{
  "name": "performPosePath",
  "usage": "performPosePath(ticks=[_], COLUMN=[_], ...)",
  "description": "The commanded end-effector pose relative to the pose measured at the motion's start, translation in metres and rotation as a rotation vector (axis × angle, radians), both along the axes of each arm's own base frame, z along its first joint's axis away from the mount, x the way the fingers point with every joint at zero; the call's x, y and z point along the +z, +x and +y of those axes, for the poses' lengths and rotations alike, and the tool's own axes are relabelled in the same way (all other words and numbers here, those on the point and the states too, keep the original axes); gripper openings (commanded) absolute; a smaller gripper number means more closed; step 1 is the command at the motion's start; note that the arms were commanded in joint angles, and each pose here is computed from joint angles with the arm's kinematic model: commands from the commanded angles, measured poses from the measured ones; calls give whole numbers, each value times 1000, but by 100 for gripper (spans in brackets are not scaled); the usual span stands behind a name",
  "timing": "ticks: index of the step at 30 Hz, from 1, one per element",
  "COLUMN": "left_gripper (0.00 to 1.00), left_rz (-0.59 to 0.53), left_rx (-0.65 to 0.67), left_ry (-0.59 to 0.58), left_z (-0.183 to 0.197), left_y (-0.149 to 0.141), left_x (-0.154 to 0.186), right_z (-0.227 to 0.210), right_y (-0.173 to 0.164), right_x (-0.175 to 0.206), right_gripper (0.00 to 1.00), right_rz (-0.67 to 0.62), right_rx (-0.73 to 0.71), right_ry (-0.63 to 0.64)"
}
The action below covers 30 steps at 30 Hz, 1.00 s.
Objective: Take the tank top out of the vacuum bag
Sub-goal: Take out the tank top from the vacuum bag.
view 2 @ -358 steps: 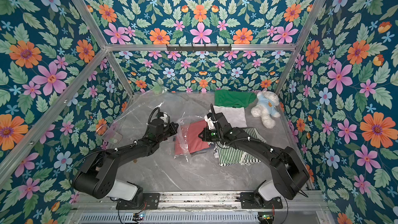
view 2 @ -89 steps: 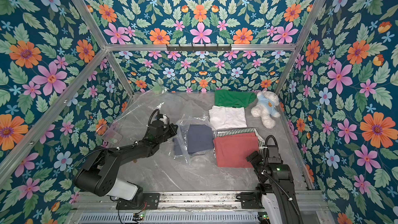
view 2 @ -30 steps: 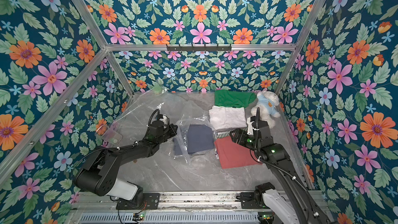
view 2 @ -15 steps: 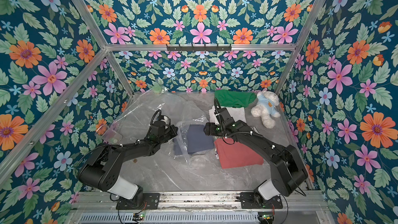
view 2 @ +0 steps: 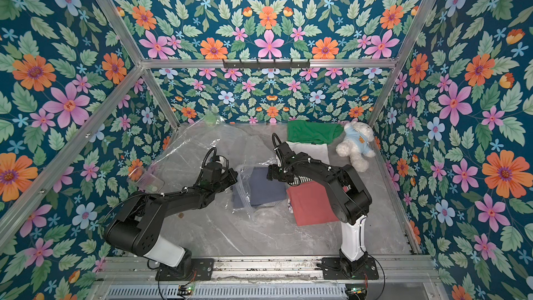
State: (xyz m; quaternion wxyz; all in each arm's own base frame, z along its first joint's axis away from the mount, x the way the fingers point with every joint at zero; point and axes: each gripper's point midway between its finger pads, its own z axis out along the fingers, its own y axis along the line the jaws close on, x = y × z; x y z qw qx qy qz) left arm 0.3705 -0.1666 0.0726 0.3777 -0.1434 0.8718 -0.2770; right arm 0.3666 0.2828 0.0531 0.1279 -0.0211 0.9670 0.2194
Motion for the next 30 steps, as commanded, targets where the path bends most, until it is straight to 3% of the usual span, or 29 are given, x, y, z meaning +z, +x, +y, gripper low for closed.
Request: performPosePath(ticks=[1, 9, 14, 22, 30], left_gripper=[0, 0, 0, 0, 0], left_rz=[20, 25, 25, 35, 39], left_rx=[18, 19, 21, 21, 16], left_ry=[27, 26, 26, 15, 12], left_z=[6, 6, 6, 5, 3], left_y=[-3, -3, -3, -3, -2], left_x=[-8, -10, -10, -14, -15], right_z=[-4, -10, -29, -34, -16], right_y=[-5, -11, -16, -19, -24], right_x=[-13, -35, -28, -15, -40], right_gripper=[82, 96, 100, 98, 85], right_rz=[55, 112, 100, 50, 132], right_rx=[-13, -19, -37, -68, -30], right_ry=[-35, -87, -177, -153, -82])
